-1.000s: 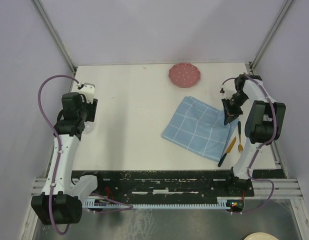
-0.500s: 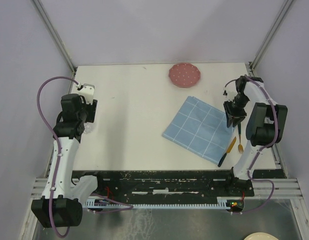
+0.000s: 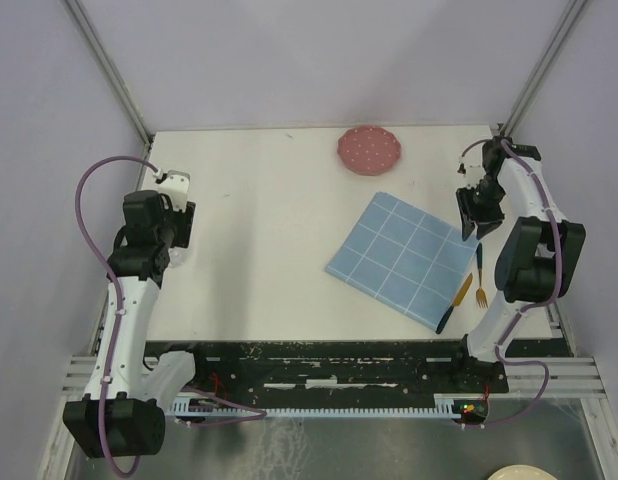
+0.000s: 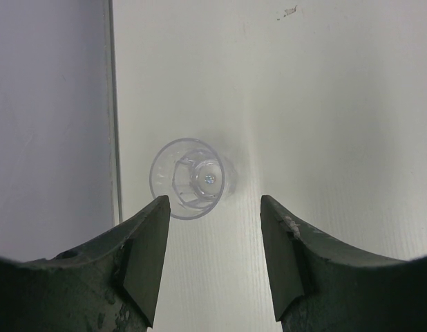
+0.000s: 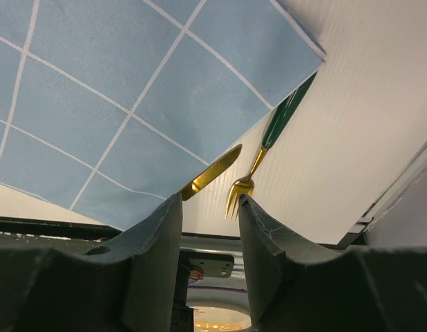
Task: Set the dinner table for one person
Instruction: Fold the napkin at the center of the board, then move the napkin to the center of the board.
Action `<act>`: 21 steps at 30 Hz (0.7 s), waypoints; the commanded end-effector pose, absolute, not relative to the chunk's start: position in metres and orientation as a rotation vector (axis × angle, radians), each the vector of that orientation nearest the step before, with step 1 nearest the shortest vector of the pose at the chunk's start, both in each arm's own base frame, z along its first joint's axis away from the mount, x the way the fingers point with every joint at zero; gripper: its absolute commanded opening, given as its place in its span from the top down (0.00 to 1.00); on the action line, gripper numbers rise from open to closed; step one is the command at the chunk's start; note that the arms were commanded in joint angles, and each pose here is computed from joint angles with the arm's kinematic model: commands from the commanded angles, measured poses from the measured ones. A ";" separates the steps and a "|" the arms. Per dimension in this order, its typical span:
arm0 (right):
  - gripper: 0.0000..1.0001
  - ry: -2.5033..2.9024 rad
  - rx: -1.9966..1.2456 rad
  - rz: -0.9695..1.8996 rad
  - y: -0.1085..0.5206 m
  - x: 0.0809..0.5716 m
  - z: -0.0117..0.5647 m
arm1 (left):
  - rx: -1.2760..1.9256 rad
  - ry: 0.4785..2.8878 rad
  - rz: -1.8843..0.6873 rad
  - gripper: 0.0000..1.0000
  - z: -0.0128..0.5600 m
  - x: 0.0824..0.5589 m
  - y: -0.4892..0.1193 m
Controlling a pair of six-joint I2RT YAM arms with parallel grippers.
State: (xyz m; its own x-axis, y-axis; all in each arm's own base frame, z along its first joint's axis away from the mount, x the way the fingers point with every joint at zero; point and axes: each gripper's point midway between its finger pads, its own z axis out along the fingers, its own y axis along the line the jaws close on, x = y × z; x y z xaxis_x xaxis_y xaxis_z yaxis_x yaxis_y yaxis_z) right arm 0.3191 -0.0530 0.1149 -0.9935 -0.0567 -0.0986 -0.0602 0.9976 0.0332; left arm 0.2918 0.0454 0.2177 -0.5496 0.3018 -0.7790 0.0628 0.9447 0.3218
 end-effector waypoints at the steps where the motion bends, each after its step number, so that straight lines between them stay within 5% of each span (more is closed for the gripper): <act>1: 0.53 3.085 -0.068 0.070 -0.052 0.311 0.102 | 0.230 2.074 0.316 0.38 0.234 0.295 0.045; 21: 0.52 3.275 0.068 0.240 -0.053 0.291 0.063 | 0.283 2.049 0.320 0.38 0.230 0.295 0.043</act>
